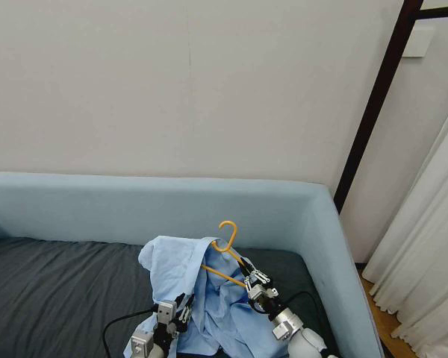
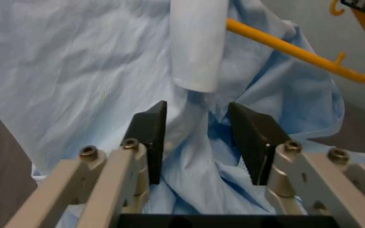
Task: Pick up the clothes from the sofa and hang them on the clothes hanger.
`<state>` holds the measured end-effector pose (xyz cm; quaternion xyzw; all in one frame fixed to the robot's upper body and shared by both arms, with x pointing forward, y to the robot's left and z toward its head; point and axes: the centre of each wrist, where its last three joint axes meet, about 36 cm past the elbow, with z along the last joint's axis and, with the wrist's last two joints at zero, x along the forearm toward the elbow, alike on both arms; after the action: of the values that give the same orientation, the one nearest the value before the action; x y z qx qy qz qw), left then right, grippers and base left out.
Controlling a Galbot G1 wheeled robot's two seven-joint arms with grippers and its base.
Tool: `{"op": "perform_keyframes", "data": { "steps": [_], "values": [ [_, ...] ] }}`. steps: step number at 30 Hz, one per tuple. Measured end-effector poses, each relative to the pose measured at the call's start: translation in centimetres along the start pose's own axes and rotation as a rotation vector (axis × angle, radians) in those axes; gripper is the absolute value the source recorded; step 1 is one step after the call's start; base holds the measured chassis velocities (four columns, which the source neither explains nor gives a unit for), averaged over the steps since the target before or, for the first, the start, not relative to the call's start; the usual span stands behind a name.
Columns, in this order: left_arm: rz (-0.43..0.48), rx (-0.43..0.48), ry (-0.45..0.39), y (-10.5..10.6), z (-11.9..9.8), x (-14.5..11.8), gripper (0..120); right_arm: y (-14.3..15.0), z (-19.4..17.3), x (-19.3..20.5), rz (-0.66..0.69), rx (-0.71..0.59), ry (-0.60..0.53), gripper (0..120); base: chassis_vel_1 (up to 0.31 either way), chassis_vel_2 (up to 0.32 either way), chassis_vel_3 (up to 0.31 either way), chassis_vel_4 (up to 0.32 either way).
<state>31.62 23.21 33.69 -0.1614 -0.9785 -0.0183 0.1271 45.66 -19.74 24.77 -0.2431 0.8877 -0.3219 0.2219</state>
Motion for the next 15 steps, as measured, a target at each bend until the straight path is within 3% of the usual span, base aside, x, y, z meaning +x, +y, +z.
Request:
{"op": "perform_keyframes", "data": {
  "steps": [2, 4, 8, 9, 11, 12, 13, 15],
  "values": [
    [0.016, -0.056, -0.038, 0.4, -0.2, 0.7, 57, -0.1, 0.1, 0.0, 0.009, 0.007, -0.005, 5, 0.0, 0.0, 0.0, 0.0],
    [0.026, -0.084, -0.074, 0.7, -0.3, 0.9, 60, -0.2, 0.2, 0.0, 0.013, 0.013, -0.007, 5, 0.0, 0.0, 0.0, 0.0],
    [0.16, -0.238, -0.327, 4.5, -3.1, 0.5, 79, -0.7, 0.9, 0.1, 0.019, 0.032, -0.011, 5, 0.0, 0.0, 0.0, 0.0],
    [0.16, -0.238, -0.327, 4.5, -3.1, 0.5, 79, -0.7, 0.9, 0.1, 0.019, 0.032, -0.011, 5, 0.0, 0.0, 0.0, 0.0],
    [0.245, -0.332, -0.409, 7.2, -5.7, 0.2, 87, -1.2, 1.2, -0.1, 0.025, 0.041, -0.015, 5, 0.0, 0.0, 0.0, 0.0],
    [0.278, -0.365, -0.427, 8.7, -7.2, -0.1, 92, -1.4, 1.2, -0.2, 0.028, 0.044, -0.017, 5, 0.0, 0.0, 0.0, 0.0],
    [0.278, -0.365, -0.427, 8.7, -7.2, -0.1, 92, -1.4, 1.2, -0.2, 0.028, 0.044, -0.017, 5, 0.0, 0.0, 0.0, 0.0],
    [0.324, -0.398, -0.437, 11.0, -10.0, -0.9, 98, -1.5, 1.2, -0.3, 0.03, 0.046, -0.018, 5, 0.0, 0.0, 0.0, 0.0]
  ]
}}
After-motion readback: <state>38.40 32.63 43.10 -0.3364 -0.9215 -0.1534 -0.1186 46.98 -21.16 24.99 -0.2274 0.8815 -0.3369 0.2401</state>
